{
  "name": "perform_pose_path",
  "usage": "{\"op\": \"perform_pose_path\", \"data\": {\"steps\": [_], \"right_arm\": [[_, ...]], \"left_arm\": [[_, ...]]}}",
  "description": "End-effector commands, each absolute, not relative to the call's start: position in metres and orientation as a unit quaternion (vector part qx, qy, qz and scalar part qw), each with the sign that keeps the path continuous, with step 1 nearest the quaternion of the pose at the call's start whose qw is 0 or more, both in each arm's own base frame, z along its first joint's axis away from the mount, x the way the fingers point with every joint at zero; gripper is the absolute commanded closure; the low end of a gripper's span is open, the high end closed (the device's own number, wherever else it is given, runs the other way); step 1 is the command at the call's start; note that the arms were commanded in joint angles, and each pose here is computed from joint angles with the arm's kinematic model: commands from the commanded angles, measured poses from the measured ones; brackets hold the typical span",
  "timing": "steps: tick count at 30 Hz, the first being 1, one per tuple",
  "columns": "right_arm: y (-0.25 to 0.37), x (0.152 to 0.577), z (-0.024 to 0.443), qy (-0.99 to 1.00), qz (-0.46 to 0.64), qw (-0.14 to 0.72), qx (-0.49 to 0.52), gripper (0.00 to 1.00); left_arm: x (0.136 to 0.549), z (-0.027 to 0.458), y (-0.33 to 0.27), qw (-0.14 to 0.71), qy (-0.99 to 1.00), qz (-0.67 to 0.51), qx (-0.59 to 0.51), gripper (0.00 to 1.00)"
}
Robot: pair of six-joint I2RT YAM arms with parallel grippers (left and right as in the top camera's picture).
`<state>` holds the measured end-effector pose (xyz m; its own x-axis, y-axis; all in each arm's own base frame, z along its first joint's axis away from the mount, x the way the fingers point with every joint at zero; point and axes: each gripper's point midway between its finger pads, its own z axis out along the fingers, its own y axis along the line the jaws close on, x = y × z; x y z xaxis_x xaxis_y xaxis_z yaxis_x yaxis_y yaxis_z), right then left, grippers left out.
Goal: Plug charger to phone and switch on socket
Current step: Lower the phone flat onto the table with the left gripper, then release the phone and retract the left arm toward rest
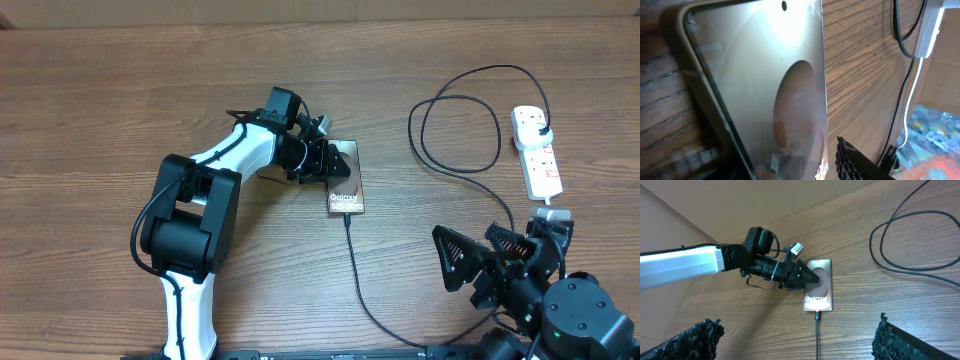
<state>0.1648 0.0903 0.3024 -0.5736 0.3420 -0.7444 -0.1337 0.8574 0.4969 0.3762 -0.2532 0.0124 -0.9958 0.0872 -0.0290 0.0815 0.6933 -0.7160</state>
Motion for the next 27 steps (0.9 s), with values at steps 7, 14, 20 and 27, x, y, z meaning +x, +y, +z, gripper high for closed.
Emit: {"op": "perform_pose_path", "data": {"steps": [7, 14, 20, 27], "right_arm": [[0.092, 0.169, 0.303, 0.845, 0.260, 0.463, 0.068, 0.00], [0.092, 0.170, 0.305, 0.841, 0.264, 0.467, 0.069, 0.00], [0.094, 0.172, 0.309, 0.837, 0.269, 0.471, 0.070, 0.00], [0.088, 0.174, 0.308, 0.837, 0.254, 0.479, 0.076, 0.00]], "left_arm": [[0.374, -0.042, -0.210, -0.003, -0.965, 0.259, -0.045, 0.47], [0.374, -0.044, -0.207, -0.002, -0.968, 0.248, -0.043, 0.47], [0.380, -0.042, -0.208, -0.013, -0.967, 0.251, -0.046, 0.47], [0.409, -0.005, -0.199, -0.049, -0.964, 0.257, -0.041, 0.22]]}}
